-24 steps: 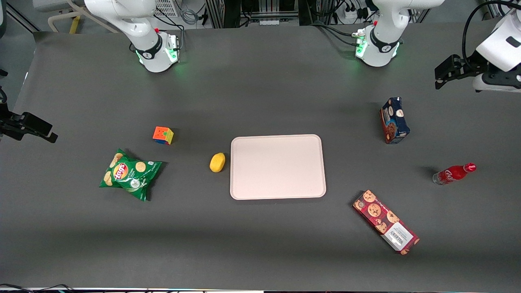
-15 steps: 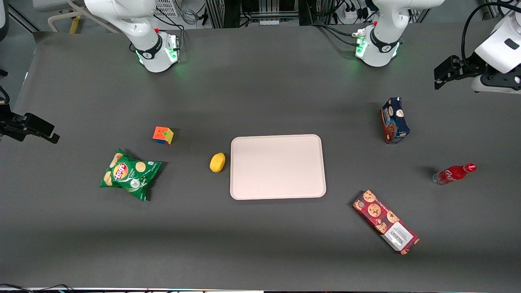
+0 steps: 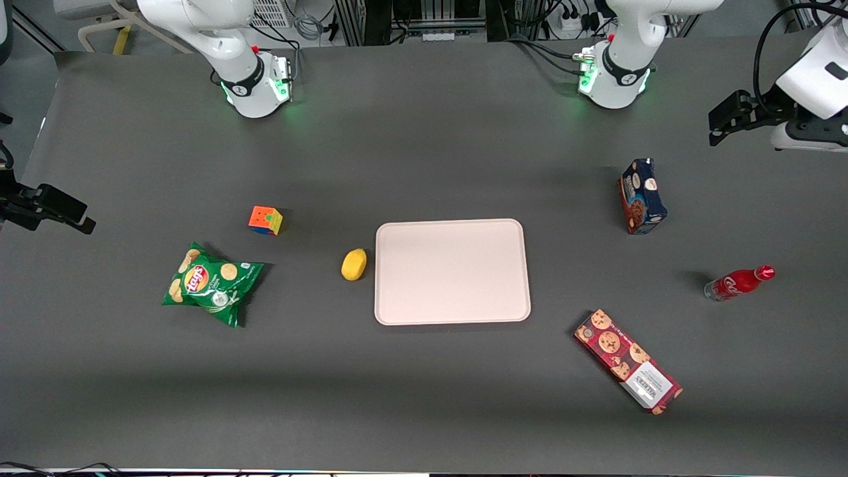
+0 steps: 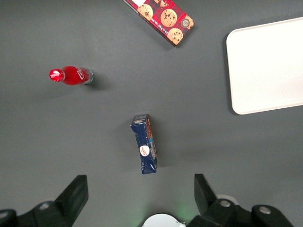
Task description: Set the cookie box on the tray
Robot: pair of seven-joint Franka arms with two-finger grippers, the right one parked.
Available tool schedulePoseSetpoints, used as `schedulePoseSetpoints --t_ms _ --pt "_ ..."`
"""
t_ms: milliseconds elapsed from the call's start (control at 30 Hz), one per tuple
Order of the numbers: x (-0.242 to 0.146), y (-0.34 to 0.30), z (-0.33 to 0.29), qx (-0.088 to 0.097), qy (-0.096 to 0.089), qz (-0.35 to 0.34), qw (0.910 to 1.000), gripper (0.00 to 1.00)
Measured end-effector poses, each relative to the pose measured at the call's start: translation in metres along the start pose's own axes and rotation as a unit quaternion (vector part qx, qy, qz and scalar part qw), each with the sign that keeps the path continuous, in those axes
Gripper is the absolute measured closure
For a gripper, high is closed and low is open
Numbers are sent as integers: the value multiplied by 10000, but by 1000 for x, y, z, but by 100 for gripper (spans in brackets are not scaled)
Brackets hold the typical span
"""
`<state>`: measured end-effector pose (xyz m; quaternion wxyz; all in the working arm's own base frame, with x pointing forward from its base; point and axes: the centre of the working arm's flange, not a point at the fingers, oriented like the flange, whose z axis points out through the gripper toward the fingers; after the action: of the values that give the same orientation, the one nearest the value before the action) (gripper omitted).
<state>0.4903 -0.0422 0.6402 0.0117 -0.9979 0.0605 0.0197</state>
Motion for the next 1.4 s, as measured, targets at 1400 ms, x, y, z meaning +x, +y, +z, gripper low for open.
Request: schedulePoseSetpoints --t_ms 1400 --pt "-31 -29 313 20 -1151 -848 9897 0"
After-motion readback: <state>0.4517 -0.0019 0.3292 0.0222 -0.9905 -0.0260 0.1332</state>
